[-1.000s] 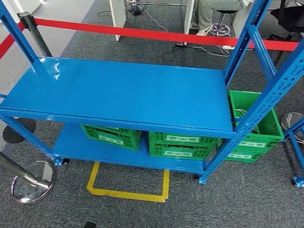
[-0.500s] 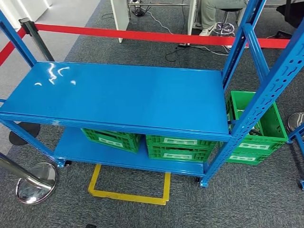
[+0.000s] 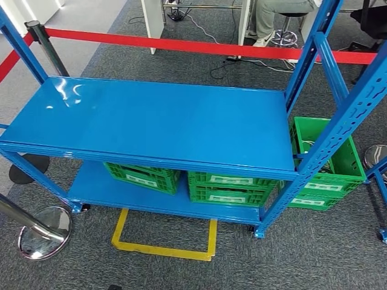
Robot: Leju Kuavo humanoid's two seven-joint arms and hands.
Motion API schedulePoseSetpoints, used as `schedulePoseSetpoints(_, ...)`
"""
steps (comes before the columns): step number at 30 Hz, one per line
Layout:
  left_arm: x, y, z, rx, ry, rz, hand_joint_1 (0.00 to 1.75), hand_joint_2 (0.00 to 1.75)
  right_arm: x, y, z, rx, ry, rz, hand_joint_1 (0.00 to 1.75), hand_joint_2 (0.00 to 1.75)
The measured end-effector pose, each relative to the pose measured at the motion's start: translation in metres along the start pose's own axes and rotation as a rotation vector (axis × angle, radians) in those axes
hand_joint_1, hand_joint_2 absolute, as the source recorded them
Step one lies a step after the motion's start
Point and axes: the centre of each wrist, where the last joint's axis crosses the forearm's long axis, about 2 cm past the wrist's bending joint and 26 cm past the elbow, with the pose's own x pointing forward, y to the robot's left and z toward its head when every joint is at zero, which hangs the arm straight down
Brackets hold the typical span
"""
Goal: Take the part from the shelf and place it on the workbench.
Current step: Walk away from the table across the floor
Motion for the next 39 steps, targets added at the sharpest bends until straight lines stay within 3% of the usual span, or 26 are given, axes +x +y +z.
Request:
schedulePoseSetpoints(2,0.0,0.0,0.0,0.001,0.0,0.0,0.0,0.0,0.0,0.0,0.0,-0.003,0.004,-0.002,0.0,0.0)
schedulePoseSetpoints(4,0.0,0.0,0.0,0.001,0.0,0.0,0.0,0.87,0.0,0.0,0.0,-0.006,0.008,-0.003,0.0,0.0)
schedulePoseSetpoints(6,0.0,0.001,0.0,0.002,0.0,-0.001,0.0,1.75,0.0,0.0,0.0,-0.007,0.012,-0.006,0.0,0.87)
schedulePoseSetpoints(8,0.0,0.001,0.0,0.002,0.001,0.002,0.0,1.75,0.0,0.0,0.0,-0.007,0.015,-0.012,0.0,1.75)
schedulePoseSetpoints(11,-0.002,0.004,-0.001,-0.004,0.013,0.017,0.0,1.75,-0.002,0.0,0.0,0.004,0.025,-0.029,0.0,1.75)
schedulePoseSetpoints(15,-0.007,0.008,-0.001,-0.022,0.043,0.052,0.0,0.0,-0.007,0.001,0.002,0.029,0.05,-0.07,0.0,0.0)
schedulePoseSetpoints(39,-0.041,0.033,0.003,-0.196,0.211,0.216,0.0,0.0,-0.038,-0.005,0.01,0.187,0.134,-0.265,0.0,0.0)
